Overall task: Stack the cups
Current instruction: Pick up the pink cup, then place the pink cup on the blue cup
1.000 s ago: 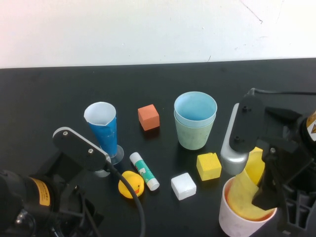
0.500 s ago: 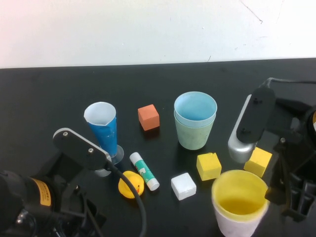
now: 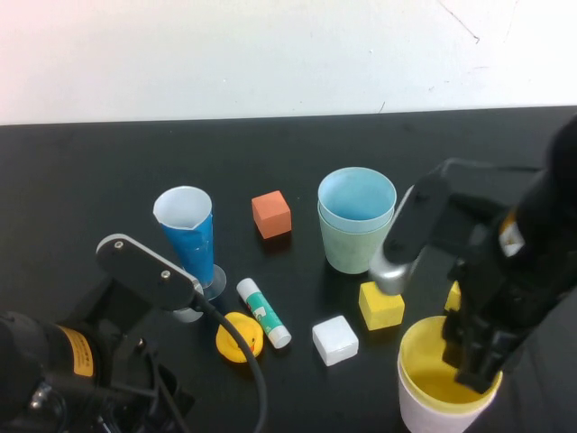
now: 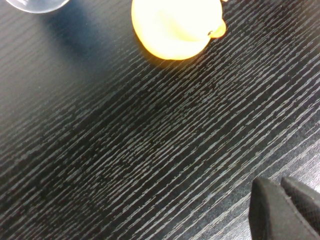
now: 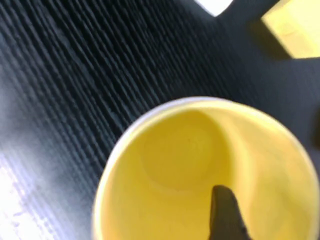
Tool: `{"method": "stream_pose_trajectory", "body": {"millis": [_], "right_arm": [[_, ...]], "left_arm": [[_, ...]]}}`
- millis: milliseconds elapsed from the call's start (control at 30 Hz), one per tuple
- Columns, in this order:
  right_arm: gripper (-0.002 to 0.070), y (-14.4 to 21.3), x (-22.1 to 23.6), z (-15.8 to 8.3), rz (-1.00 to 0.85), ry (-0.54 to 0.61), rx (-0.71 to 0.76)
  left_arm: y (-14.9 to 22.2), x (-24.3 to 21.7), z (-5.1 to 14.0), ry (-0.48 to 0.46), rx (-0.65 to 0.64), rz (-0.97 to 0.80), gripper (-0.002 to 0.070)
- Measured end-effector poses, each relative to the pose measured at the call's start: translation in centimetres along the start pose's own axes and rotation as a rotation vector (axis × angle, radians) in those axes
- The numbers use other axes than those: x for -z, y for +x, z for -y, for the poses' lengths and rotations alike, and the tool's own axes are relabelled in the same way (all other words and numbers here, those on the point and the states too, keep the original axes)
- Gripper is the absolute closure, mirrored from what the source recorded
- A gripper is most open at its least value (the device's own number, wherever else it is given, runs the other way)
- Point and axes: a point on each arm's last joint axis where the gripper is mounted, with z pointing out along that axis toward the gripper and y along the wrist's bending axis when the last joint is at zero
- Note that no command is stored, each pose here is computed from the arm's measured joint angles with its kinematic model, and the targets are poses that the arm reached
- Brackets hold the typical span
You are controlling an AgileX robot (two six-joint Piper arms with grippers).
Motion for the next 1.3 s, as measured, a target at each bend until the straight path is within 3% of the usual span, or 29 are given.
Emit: {"method": "stream_pose_trajectory", "body": {"millis": [133,267,333,467,600,800,1033,1300], "right_arm": [[0.035,-0.8,-2.5,0.3,-0.067,-0.025,0.039],[0.0568,-1.1,-3.3,0.4,-0.071,-0.035,0.053],[0.0628,-1.2,-2.4,0.5,-0.056,-0.023,0.059],[0.0639,-1.0,1.8,0.6,0.005,0.031,0.083],[0.0639,-0.9,7.0,1.2,0.13,0.158,0.099],[0.064,-3.2,11.6,2.8,0.326,0.308,0.097],[0.064,-7.8,9.5,7.6,0.328,0.328,0.024],[0.064,-10.6,4.1,12.8,0.271,0.151,-0.107]], "left_arm": [[0.0,0.0,0.0,0.0,0.0,0.0,0.0673],[0.0,0.0,0.0,-0.001,-0.001,0.0,0.0673],[0.0,0.0,0.0,-0.001,-0.001,0.0,0.0673],[0.1,0.0,0.0,-0.001,0.004,-0.004,0.0673],[0.2,-0.2,0.0,-0.002,0.005,-0.005,0.0673],[0.0,-0.2,-0.1,-0.004,0.003,0.02,0.0673],[-0.1,-0.2,-0.1,-0.004,-0.007,0.027,0.0673],[-0.1,-0.2,-0.1,-0.006,-0.038,0.026,0.0673]]}}
